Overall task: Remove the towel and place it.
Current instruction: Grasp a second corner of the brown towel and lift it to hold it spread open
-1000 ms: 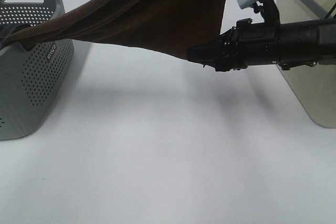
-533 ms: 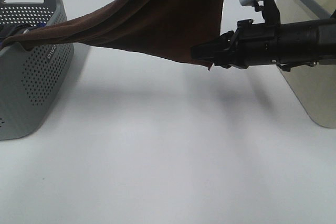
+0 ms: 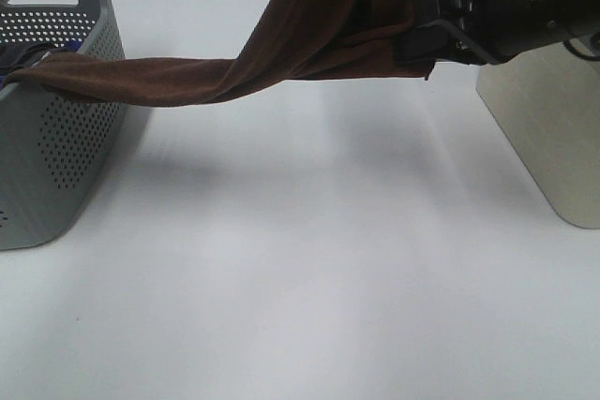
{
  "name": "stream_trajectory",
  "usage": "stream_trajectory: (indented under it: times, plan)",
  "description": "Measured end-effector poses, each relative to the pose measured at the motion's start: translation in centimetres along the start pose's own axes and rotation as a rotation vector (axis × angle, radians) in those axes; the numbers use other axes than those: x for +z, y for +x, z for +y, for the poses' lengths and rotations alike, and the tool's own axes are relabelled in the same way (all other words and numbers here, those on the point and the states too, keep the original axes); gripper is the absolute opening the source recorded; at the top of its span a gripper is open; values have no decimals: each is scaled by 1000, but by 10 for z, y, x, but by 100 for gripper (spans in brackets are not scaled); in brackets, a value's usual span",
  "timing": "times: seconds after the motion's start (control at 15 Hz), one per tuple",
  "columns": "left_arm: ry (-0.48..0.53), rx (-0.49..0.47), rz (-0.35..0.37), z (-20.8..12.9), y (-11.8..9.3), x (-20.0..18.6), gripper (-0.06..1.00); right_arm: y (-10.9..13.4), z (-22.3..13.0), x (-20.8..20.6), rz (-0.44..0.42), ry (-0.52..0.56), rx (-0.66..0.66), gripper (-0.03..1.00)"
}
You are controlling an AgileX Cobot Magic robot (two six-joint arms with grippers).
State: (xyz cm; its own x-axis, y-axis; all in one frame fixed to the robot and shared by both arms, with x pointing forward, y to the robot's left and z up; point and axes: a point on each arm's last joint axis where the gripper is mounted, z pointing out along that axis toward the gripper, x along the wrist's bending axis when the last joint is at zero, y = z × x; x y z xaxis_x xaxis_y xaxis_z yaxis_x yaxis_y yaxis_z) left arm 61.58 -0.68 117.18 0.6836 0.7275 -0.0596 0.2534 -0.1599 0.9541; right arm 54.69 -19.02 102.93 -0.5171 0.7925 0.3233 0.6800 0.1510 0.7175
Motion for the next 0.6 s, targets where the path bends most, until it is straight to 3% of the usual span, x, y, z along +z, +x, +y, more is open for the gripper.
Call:
stream_trajectory:
  times: [0.07, 0.27, 0.33, 0.4, 0.6]
  plan:
    - [-18, -48, 17, 1, 8, 1, 0, 5, 18, -15, -38, 129, 34, 0]
    - [-101, -50, 13, 28, 5, -17, 0, 9, 47, -47, -167, 284, 70, 0]
    - [-101, -50, 13, 28, 5, -17, 0, 9, 47, -47, -167, 284, 70, 0]
    - [-177, -41, 7, 53, 2, -41, 0, 14, 73, -74, -257, 294, 72, 0]
    - [-195, 32, 30, 81, -2, -77, 0, 26, 107, -108, -323, 192, 27, 0]
